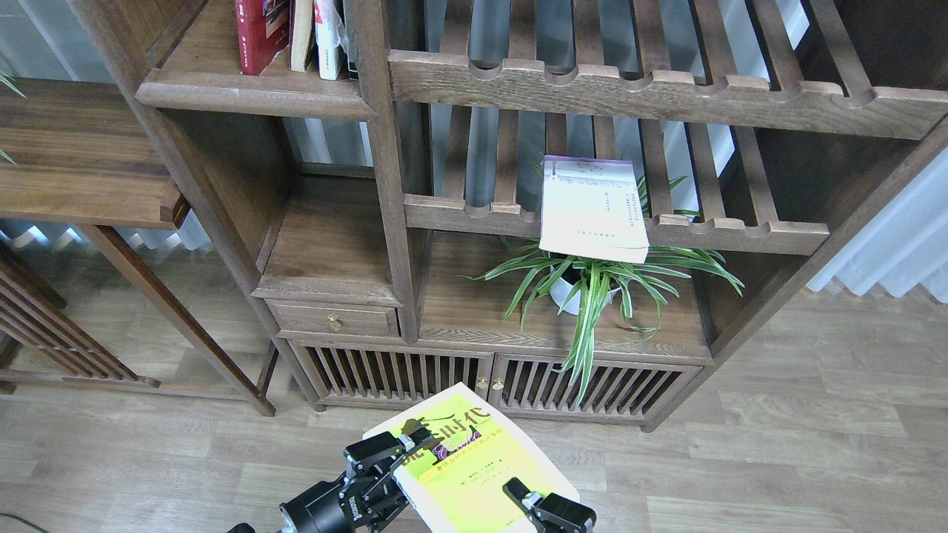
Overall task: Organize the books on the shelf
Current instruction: 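Grasp the yellow-green book with the left gripper and release the right, then lift the yellow-green book with the left gripper onto the upper shelf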
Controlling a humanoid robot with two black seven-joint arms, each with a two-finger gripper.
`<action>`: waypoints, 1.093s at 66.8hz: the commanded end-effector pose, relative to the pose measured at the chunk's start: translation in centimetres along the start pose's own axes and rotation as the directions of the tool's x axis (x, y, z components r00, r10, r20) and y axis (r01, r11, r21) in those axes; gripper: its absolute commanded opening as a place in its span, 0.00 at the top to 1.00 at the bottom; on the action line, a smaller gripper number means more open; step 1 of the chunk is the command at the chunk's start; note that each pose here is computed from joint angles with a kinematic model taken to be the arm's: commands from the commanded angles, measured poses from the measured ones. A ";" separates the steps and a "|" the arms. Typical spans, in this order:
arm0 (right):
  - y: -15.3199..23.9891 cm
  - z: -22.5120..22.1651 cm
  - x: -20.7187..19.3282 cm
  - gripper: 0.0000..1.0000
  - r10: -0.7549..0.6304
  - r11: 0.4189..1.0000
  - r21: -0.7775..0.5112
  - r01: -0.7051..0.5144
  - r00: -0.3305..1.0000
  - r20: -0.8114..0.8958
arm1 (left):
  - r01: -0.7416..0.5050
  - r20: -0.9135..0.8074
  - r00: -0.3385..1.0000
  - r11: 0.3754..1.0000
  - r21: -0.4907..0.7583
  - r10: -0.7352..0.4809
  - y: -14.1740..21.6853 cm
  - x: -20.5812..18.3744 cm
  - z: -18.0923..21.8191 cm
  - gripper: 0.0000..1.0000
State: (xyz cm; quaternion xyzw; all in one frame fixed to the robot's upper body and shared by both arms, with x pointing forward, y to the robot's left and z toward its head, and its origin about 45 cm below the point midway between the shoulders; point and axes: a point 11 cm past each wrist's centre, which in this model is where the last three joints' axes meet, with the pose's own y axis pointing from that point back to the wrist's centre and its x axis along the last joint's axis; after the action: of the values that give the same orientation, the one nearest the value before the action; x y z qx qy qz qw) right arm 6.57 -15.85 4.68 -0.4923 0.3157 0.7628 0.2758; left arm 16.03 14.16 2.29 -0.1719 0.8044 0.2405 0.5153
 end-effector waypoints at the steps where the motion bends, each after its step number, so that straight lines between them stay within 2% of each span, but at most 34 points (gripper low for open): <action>1: 0.1 0.1 0.1 0.94 0.001 1.000 0.001 -0.001 1.000 0.005 | -0.002 0.002 1.000 1.000 0.000 0.002 0.1 0.0 0.1 0.81; 7: 0.2 0.3 0.2 0.94 0.004 1.000 0.004 -0.004 1.000 0.010 | -0.001 0.004 1.000 1.000 0.000 0.001 0.1 -0.1 0.2 0.90; 23: 0.1 0.3 0.2 0.88 0.000 1.000 0.007 0.000 1.000 0.012 | 0.001 0.029 1.000 1.000 -0.001 -0.001 0.3 -0.7 1.0 0.94; 24: -0.2 0.2 0.0 0.71 -0.003 1.000 0.001 0.003 1.000 0.001 | -0.004 0.049 0.999 1.000 -0.003 0.004 0.7 -1.0 1.4 0.95; 25: -0.2 0.2 0.0 0.67 -0.004 1.000 -0.001 0.004 1.000 -0.001 | -0.006 0.053 0.999 1.000 -0.004 0.007 0.9 -1.0 1.5 0.95; 27: -0.3 -0.1 -0.1 0.53 -0.003 1.000 0.001 0.003 1.000 -0.012 | -0.013 0.070 0.997 1.000 -0.004 0.014 1.1 -1.2 1.9 0.96; 36: -0.1 -1.2 -0.3 0.12 0.007 1.000 0.004 -0.007 0.998 -0.058 | -0.035 0.148 0.988 0.999 -0.005 0.035 2.4 -2.4 3.7 0.97; 39: 0.4 -1.8 -0.2 0.03 0.022 1.000 0.006 -0.022 0.997 -0.075 | -0.047 0.185 0.982 0.999 -0.006 0.048 3.1 -3.1 4.5 0.98; 55: 2.5 -4.4 0.0 0.01 0.079 0.997 0.034 -0.075 0.989 -0.128 | -0.065 0.364 0.929 0.998 -0.024 0.069 6.7 -8.7 7.9 0.98; 69: 2.5 -7.0 -1.1 0.01 0.062 0.994 0.099 -0.046 0.984 -0.166 | -0.063 0.539 0.836 0.994 -0.090 0.102 12.3 -15.1 11.2 0.98; 73: 2.3 -7.9 -1.7 0.01 0.050 0.992 0.119 -0.029 0.982 -0.180 | -0.068 0.583 0.800 0.987 -0.145 0.141 14.3 -17.2 12.8 0.98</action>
State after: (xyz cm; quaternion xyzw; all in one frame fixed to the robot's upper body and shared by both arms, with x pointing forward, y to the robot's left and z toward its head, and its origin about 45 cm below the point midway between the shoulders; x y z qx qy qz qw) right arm 9.00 -22.75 3.98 -0.5310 0.3864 0.7118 0.2492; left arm 24.00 30.46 14.09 -0.0804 0.6332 0.3275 0.6967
